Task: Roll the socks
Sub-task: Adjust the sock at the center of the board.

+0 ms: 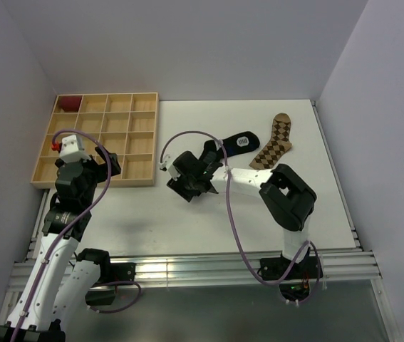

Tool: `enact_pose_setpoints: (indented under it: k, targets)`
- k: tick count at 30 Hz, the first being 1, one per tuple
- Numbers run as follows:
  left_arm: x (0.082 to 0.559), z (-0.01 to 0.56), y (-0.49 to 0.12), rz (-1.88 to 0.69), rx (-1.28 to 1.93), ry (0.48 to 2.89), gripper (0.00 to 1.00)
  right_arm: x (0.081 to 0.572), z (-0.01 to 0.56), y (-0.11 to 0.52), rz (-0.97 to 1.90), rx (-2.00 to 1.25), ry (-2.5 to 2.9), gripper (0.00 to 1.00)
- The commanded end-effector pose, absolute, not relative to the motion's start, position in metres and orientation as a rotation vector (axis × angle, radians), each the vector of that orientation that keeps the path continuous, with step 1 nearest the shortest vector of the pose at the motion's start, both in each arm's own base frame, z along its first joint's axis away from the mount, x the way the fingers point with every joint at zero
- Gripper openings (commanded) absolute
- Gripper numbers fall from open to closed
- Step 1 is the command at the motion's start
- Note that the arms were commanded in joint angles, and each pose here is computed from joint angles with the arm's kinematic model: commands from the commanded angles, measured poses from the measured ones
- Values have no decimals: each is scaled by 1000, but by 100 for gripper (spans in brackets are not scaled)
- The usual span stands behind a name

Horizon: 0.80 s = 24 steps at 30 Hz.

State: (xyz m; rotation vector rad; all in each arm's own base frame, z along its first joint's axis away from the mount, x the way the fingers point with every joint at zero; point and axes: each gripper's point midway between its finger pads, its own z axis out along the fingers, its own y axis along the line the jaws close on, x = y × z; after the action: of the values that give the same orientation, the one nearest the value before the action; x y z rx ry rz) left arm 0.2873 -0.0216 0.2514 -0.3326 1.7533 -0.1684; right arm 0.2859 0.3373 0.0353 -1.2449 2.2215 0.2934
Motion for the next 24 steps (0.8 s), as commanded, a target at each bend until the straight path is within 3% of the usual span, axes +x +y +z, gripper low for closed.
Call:
enact_pose_setpoints:
  k: [1,12,24]
  targets:
    - [286,259,-20,-159,-328,1722,100,288,59,358,326,-1200,2150,56]
    - [284,259,-20,-164,-327,1717,100,288,63,311,131,-1151,2122,57]
    - [285,257,-20,-161,-331,1722,99,286,36,314,128,-1203,2147,55]
